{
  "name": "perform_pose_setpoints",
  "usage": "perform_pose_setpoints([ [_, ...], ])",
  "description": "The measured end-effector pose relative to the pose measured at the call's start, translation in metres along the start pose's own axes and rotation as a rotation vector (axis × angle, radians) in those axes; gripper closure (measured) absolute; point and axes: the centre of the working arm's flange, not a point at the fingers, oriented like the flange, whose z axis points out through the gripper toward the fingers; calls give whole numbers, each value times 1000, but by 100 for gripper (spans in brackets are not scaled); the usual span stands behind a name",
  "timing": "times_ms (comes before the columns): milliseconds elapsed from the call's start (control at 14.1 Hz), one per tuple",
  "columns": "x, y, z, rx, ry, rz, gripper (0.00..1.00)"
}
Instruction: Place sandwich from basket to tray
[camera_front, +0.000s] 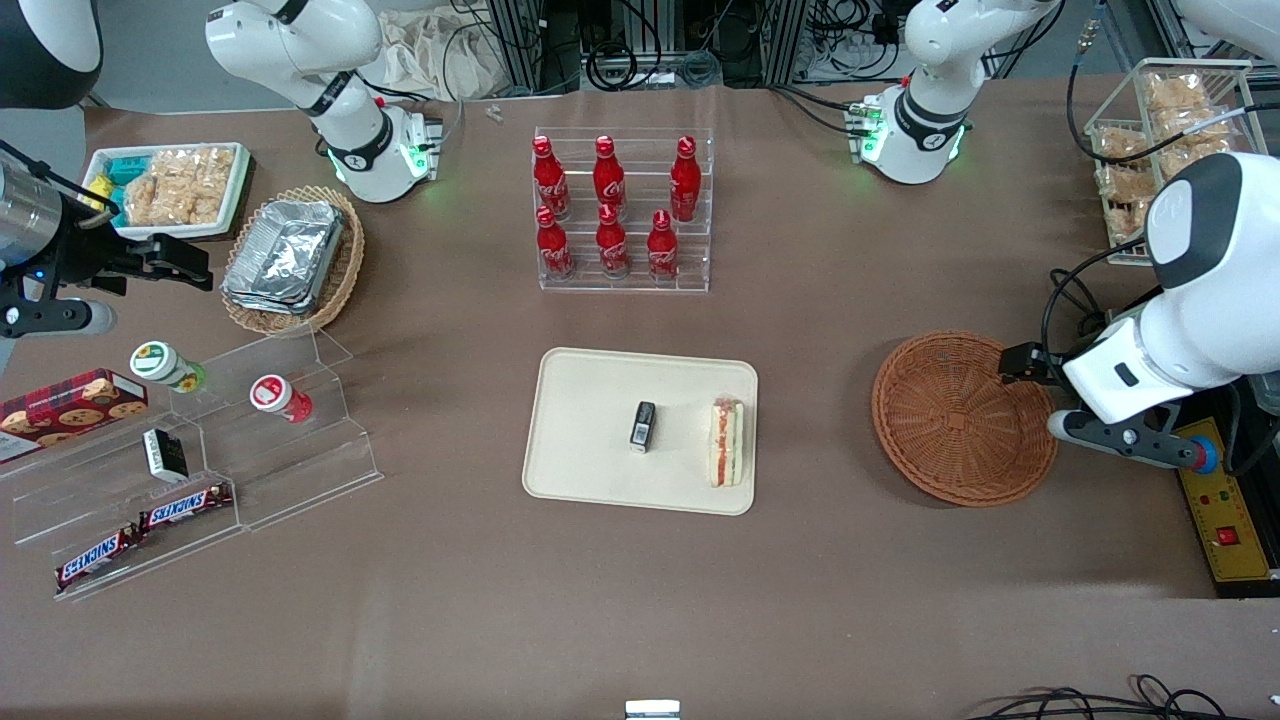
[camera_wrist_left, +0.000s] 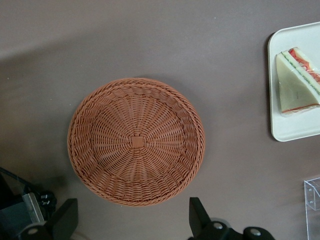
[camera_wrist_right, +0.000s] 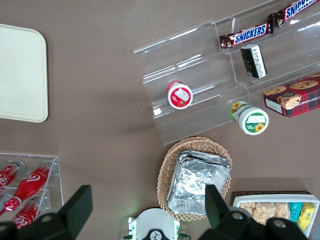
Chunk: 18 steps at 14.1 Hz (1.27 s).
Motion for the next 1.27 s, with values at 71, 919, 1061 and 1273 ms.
perform_pose_setpoints([
  [71,0,2,-3,4,4,2,0],
  [919,-10,32,-43,60,66,-149,0],
  [1061,-8,41,-40,66,62,-144,0],
  [1273,-4,37,-34,93,45,-158,0],
])
